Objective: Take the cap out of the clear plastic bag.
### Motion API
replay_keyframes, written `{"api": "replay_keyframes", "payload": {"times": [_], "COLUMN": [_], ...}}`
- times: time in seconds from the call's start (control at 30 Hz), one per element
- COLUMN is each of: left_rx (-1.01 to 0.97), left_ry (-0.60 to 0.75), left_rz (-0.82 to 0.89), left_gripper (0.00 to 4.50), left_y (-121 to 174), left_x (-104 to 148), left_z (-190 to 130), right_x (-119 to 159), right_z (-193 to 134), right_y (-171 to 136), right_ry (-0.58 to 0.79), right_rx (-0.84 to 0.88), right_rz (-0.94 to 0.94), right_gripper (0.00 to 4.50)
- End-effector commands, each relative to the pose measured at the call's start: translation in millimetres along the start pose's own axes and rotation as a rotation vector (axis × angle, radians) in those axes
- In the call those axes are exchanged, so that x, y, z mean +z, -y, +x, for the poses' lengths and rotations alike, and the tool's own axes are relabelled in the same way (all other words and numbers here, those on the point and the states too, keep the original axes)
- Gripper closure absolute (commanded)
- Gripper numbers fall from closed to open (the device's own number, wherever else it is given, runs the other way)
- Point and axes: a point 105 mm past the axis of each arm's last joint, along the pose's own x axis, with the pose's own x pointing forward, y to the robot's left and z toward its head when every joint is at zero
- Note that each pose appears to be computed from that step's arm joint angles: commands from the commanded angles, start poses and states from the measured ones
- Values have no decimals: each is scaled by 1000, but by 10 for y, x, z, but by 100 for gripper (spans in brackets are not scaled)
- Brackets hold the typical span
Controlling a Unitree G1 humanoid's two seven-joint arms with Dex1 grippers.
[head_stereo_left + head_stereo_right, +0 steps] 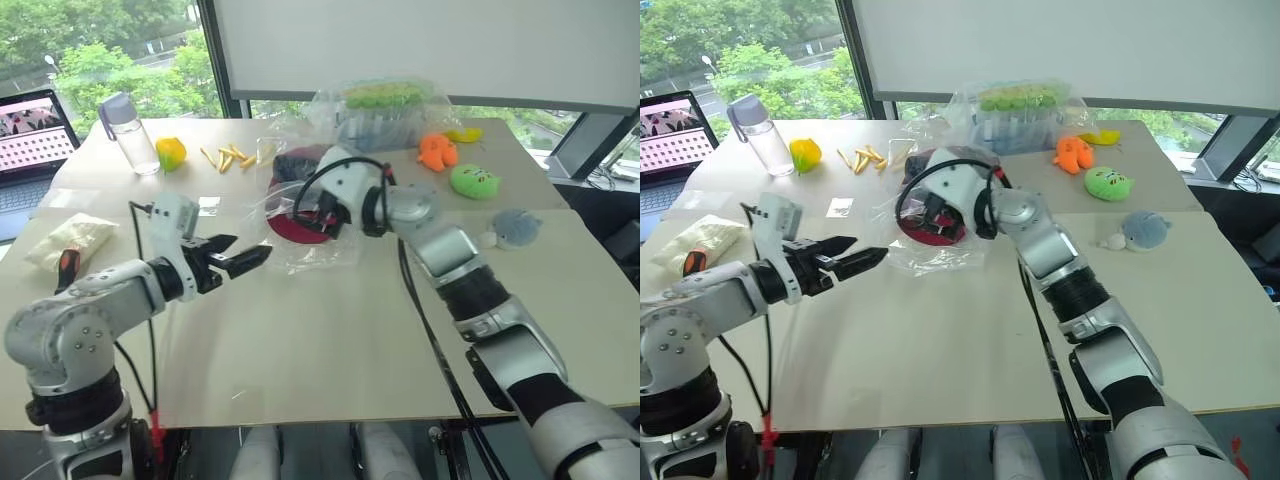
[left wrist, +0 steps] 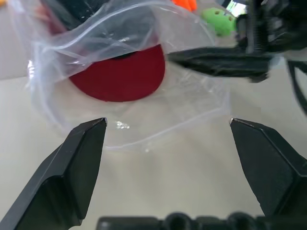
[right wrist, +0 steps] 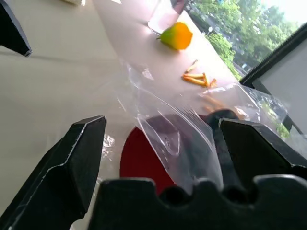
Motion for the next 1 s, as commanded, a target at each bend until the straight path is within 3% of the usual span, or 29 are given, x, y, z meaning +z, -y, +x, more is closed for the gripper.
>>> {"api": "replay_keyframes", "payload": {"times": [0.03,0.13,0.3,0.43,0.6,0.63,0.8,1.0], "left_rx": [8,-5,-11,-30,-36,-40,-50,-77], "left_ry": [54,74,86,102,91,93,96,99], "left_rz": [15,-9,-43,-62,-69,-74,-88,-94], "left_gripper": [9,0,0,0,0,0,0,0], "left_y": [63,102,107,151,157,156,98,84], "left_x": [54,49,5,12,-7,-1,4,27], "left_z": [-6,6,27,71,121,138,191,226], "right_x": [-44,-157,-284,23,386,414,247,-87], "right_z": [54,92,4,-79,-249,-274,-327,-285], "right_y": [53,149,336,467,436,404,347,268], "right_ry": [-25,-58,-100,67,260,272,141,-10], "right_rx": [-17,-89,-194,-252,-163,-136,-137,-158], "right_rz": [-109,-134,-185,-91,64,92,3,-21], "right_gripper": [0,68,245,371,371,345,189,189]}}
